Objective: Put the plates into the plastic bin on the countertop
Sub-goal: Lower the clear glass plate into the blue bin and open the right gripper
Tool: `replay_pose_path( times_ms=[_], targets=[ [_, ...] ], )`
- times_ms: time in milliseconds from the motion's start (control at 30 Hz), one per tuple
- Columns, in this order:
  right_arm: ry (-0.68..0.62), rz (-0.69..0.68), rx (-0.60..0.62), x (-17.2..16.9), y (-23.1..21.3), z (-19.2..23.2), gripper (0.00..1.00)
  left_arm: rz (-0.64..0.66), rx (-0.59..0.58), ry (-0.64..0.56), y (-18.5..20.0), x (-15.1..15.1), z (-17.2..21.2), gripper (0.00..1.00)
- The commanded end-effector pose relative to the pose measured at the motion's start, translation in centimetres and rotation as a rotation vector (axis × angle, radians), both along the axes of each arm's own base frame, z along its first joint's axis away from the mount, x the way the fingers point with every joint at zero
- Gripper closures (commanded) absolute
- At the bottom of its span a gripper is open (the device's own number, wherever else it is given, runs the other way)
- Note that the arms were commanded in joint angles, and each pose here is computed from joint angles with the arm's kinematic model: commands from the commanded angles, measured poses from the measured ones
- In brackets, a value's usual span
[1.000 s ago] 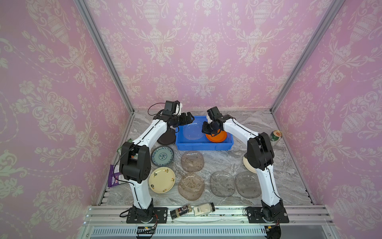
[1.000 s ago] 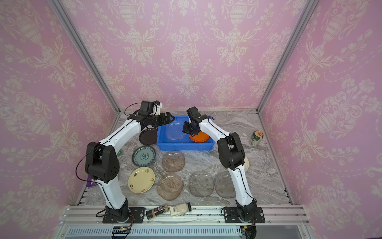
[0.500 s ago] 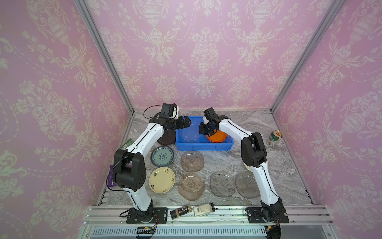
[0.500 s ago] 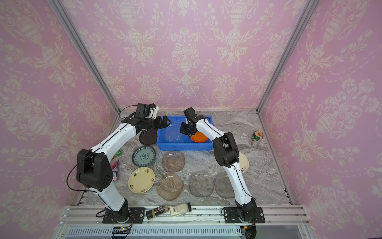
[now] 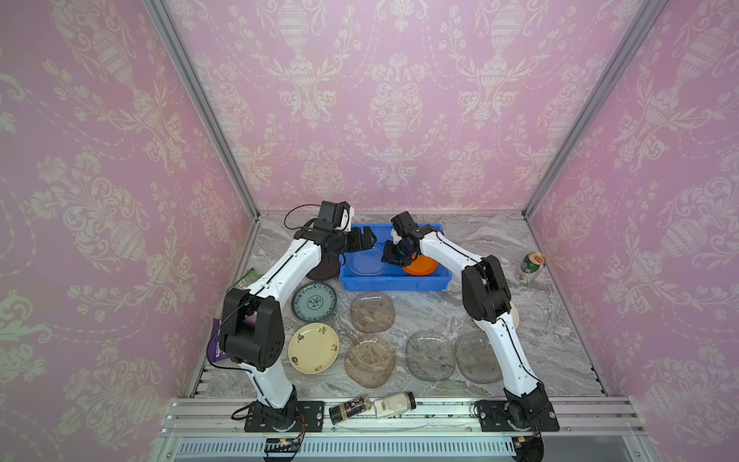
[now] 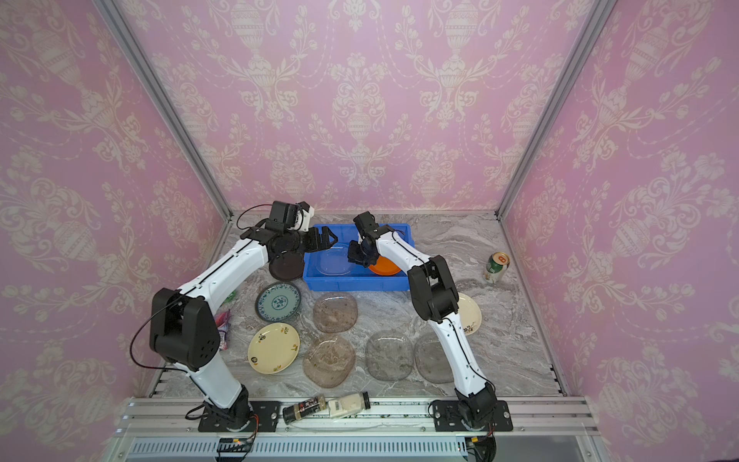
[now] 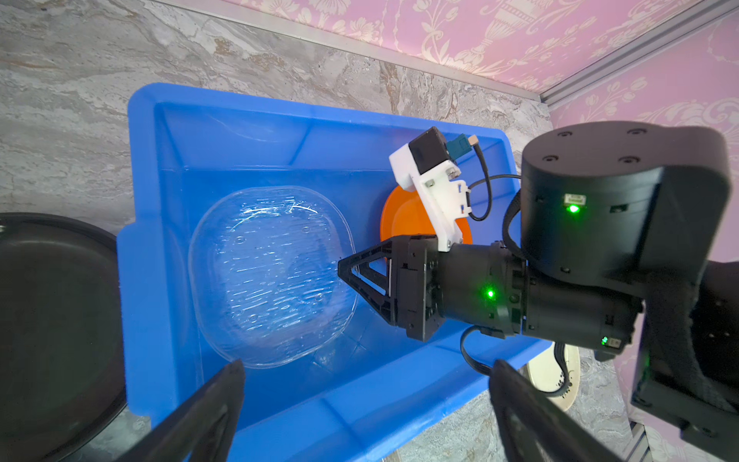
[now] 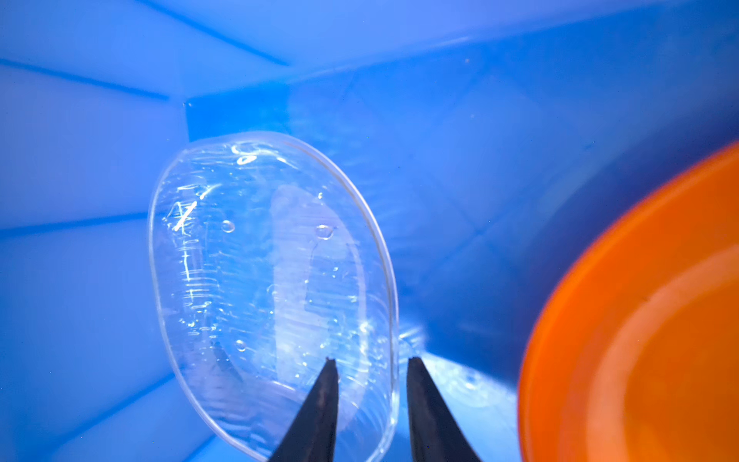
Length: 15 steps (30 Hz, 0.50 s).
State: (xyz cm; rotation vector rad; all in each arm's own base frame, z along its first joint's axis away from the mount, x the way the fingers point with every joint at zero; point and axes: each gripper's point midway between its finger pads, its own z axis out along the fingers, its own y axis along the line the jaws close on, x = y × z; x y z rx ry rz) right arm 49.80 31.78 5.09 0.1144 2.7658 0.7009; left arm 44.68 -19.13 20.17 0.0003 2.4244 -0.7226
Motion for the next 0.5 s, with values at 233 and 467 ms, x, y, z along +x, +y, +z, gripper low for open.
replay_pose_path(
  times_ms=[233,467],
  targets=[
    [-0.126,0.02,0.069,0.2,0.1,7.5,0.52,-0.055,0.027,-0.052,-0.9,-0.9,2.1,0.03],
    [-0.277,0.007,0.063,-1.4,-3.6,16.3,0.5,-0.114,0.002,-0.099,-3.5,-1.9,4.2,0.04]
  ],
)
